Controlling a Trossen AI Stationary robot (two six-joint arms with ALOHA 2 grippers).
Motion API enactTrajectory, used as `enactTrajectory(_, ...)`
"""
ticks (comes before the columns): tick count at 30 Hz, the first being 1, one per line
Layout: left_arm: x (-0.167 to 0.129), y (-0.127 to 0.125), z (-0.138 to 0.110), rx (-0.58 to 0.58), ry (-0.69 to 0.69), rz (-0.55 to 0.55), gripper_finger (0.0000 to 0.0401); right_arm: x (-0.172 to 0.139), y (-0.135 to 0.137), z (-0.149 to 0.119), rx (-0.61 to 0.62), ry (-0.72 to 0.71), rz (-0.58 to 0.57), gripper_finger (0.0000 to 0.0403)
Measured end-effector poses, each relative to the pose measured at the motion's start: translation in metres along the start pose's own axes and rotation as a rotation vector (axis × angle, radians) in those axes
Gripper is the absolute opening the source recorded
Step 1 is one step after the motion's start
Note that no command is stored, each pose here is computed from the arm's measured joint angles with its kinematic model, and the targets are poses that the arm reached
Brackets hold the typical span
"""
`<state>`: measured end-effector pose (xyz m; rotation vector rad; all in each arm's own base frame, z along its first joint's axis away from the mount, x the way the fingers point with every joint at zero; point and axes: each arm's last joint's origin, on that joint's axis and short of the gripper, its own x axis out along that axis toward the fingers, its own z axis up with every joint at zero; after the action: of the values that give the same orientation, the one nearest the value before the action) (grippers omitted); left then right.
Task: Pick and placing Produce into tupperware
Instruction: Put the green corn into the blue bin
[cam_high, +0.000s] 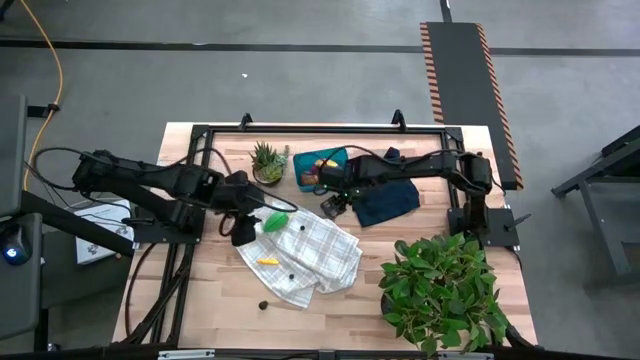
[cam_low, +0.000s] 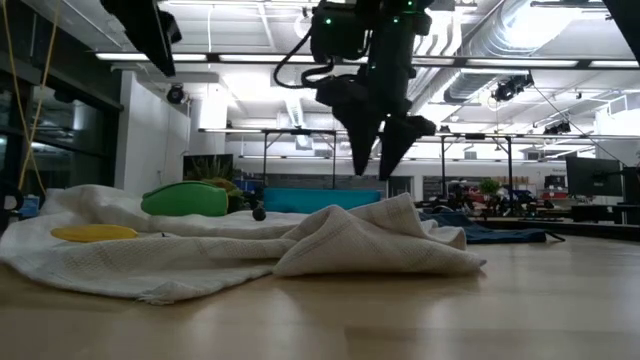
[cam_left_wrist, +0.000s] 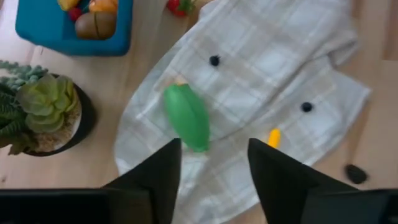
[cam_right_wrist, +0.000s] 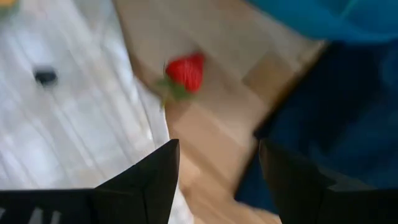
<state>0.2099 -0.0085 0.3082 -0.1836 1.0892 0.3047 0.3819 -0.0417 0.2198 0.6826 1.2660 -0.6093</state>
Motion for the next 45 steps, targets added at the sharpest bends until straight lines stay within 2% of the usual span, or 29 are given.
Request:
enactTrajectory(7,0.036,-0.009,0.009,-0.020,0.115,0.095,0.0249,-0.001,0.010,-0.023,-0.089,0.004,-0.133,0.0213)
enactTrajectory(12,0.062,-0.010,0.013,-0.074,0.209,0.132,0.0275,-0.002,0.015,-0.032,-0.136,-0.016,-0.189,0.0213)
enactTrajectory(21,0.093,0.007,0.013,-0.243,0.229,0.055,0.0266,-0.005,0.004,-0.038,-0.162,0.027,-0.323,0.0213)
enactTrajectory(24,0.098,0.009,0.010,-0.249,0.219,0.069,0.0260,-0.006,0.001,-0.040,-0.180,0.044,-0.355,0.0213)
enactTrajectory(36,0.115,0.011,0.001,-0.297,0.154,0.120,0.0268,-0.008,-0.001,-0.040,-0.234,0.062,-0.367,0.0213)
enactTrajectory(45,0.127,0.011,-0.009,-0.302,0.137,0.112,0.0281,-0.026,-0.005,-0.042,-0.230,0.023,-0.352,0.0213)
